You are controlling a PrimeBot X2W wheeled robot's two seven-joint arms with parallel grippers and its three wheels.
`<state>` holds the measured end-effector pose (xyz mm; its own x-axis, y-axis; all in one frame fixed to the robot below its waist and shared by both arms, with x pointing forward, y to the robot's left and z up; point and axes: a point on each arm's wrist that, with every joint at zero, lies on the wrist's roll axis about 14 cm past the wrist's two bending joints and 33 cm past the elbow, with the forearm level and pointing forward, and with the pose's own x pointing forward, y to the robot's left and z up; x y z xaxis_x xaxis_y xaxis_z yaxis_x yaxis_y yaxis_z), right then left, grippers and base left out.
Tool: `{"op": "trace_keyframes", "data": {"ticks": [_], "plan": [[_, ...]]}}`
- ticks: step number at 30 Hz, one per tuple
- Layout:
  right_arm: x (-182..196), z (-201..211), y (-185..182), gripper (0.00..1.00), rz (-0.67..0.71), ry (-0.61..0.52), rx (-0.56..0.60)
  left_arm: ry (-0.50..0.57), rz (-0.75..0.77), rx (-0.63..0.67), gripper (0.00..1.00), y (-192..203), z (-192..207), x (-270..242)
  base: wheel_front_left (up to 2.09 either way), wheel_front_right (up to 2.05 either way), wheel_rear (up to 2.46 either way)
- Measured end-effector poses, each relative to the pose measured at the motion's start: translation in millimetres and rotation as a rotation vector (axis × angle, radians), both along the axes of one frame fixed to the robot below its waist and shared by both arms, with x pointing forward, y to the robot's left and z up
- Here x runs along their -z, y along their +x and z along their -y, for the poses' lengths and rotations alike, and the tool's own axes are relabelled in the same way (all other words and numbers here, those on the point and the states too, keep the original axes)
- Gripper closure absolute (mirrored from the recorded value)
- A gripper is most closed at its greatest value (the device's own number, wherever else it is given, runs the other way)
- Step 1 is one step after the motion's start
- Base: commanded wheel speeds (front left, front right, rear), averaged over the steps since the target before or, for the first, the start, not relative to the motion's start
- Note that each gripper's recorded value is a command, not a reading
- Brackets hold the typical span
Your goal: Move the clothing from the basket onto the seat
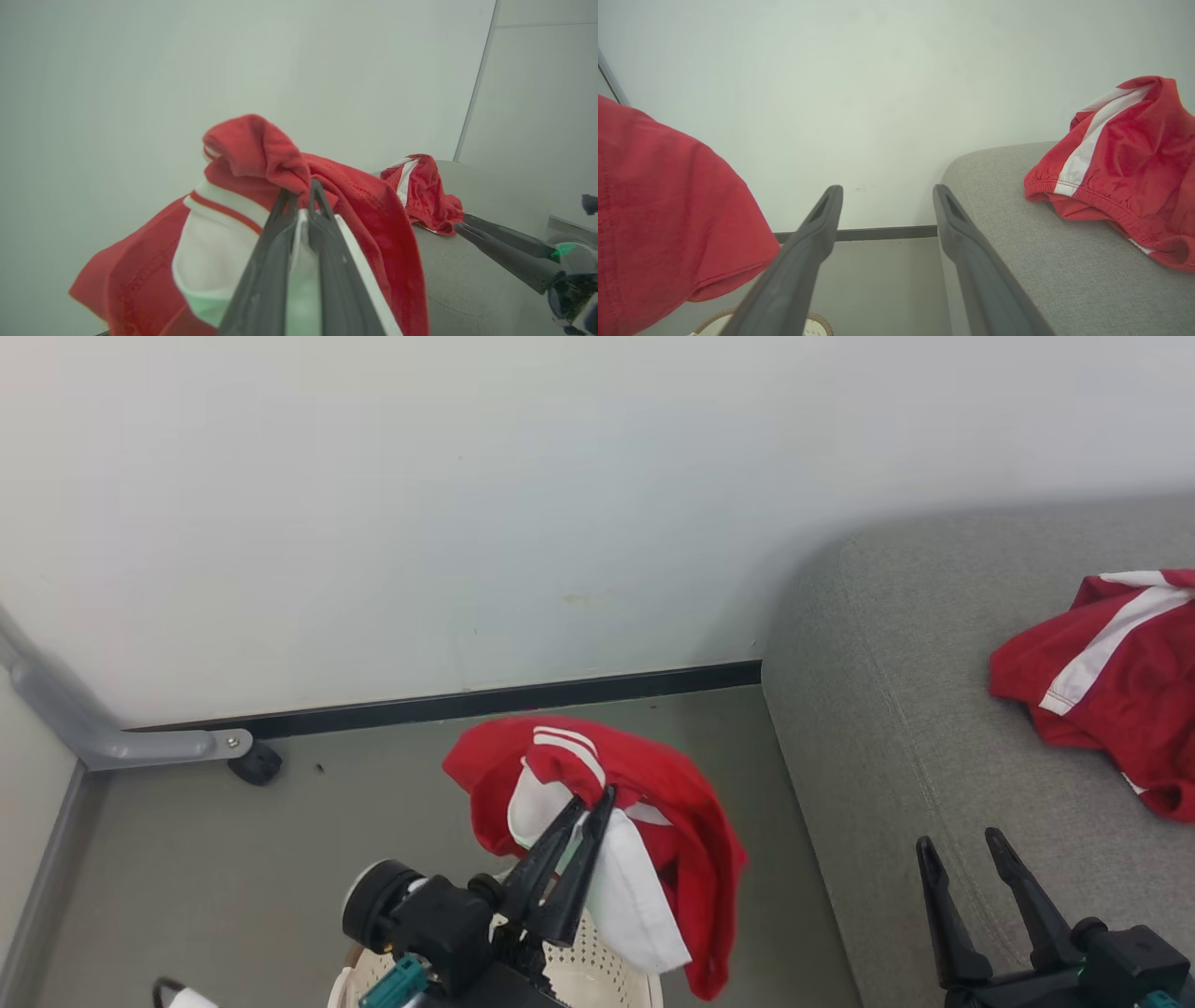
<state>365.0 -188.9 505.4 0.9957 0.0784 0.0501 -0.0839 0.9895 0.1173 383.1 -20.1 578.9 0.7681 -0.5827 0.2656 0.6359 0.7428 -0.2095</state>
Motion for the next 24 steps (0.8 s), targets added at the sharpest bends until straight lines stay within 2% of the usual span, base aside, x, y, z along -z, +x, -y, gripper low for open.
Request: {"op": "trace_keyframes", "data": {"ticks": [6, 24], "plan": [[0.1, -4.2, -2.4, 0.00, -0.004, 0.009, -0.006, 0.013, -0.011, 0.072, 1.00, -13.3, 17.5, -1.6, 0.00, 0.00, 0.00], [-5.3, -20.6, -2.5, 0.00, 0.000, 0.019, -0.054, 0.036, -0.047, 0.090, 1.00, -16.8, 20.0, -2.8, 0.00, 0.00, 0.00]]}}
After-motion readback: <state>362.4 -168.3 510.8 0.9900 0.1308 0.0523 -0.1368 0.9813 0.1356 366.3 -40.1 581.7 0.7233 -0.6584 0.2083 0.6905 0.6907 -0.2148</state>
